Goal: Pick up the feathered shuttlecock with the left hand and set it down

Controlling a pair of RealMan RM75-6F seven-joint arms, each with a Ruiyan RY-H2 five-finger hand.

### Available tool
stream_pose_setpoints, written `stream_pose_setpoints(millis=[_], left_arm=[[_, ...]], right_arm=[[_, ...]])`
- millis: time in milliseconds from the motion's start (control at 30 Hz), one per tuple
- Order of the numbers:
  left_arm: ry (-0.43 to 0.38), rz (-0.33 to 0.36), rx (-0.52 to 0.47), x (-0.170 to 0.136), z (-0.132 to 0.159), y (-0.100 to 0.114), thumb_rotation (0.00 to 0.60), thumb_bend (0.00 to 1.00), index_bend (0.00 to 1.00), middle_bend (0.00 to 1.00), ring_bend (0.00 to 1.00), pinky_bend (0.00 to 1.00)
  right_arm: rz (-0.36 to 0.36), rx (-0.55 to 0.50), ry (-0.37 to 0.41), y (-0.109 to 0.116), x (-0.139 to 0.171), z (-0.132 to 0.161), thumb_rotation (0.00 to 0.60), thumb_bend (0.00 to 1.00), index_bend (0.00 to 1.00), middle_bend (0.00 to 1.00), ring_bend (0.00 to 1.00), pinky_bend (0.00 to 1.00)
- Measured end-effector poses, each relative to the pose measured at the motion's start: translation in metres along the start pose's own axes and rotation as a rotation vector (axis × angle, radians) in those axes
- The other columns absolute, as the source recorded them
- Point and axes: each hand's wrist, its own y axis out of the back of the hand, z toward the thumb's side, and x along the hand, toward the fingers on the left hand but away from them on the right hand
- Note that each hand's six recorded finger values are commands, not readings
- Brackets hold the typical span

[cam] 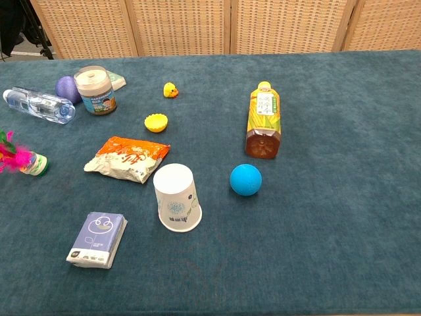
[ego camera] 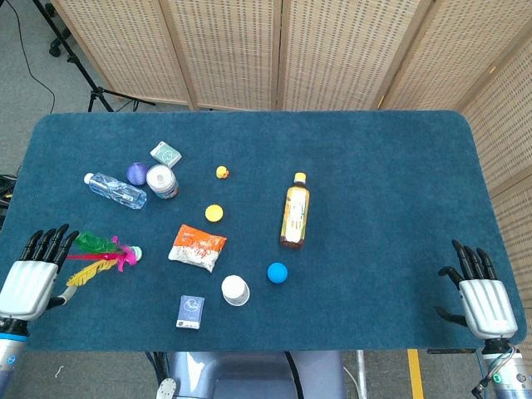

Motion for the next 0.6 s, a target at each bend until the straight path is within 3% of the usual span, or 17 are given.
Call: stream_pose_setpoints(millis=[600], left_arm=[[-0.045,0.031,-0.056,0.0005,0.0061,-0.0033,0.6,0.21,0.0,0.0,0.0,0.0]], right_arm=[[0.0,0.003,-0.008,0.0003,0.001,-0.0018,0.6,0.0,0.36,0.0,0.0,0.0]])
